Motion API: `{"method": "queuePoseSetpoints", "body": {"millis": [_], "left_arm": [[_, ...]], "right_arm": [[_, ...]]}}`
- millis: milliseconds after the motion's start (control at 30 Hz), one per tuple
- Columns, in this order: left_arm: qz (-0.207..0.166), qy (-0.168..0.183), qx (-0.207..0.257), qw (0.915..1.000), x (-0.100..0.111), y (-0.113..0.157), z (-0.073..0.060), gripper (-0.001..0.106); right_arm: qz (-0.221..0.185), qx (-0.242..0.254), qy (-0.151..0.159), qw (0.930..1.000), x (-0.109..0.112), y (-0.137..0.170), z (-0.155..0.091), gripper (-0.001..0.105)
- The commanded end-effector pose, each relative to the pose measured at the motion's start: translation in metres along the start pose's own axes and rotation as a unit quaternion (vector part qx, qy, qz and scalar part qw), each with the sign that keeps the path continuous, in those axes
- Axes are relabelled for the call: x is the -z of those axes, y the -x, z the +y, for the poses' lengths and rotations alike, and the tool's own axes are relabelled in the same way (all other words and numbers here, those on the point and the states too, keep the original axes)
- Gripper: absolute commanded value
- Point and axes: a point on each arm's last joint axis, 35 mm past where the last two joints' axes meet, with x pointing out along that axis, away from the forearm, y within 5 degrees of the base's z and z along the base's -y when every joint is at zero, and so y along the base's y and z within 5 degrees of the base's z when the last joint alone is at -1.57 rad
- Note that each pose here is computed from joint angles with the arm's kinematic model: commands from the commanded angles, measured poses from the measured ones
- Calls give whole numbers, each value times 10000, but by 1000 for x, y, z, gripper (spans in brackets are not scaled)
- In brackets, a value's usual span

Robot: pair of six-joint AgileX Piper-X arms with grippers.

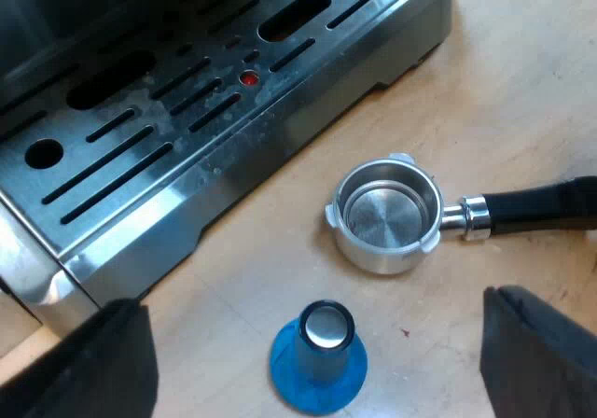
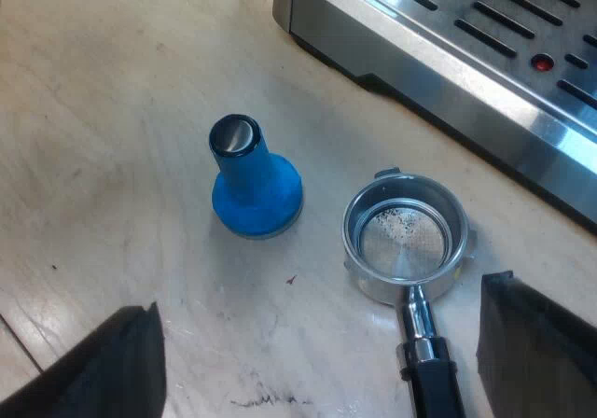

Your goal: Grind coffee beans and then tamp

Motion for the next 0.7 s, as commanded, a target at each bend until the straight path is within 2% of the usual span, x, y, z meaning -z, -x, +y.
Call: {"method": "queuePoseSetpoints", "body": {"millis": [33,367,467,700], "left_arm": [[198,46,-72,9998,-6,-1,0,73],[861,-80,63,9962,-12,-21,-2,73],[1168,-153,59,9930,-10,-32,-5,73],[1579,-253,89,9871,-8,-53,-7,73]], "right_arm": [[-80,19,47,10000,-3,2,0,70],[-80,19,47,10000,-3,2,0,70],[-80,19,47,10000,-3,2,0,70],[-80,19,47,10000,-3,2,0,70]]}}
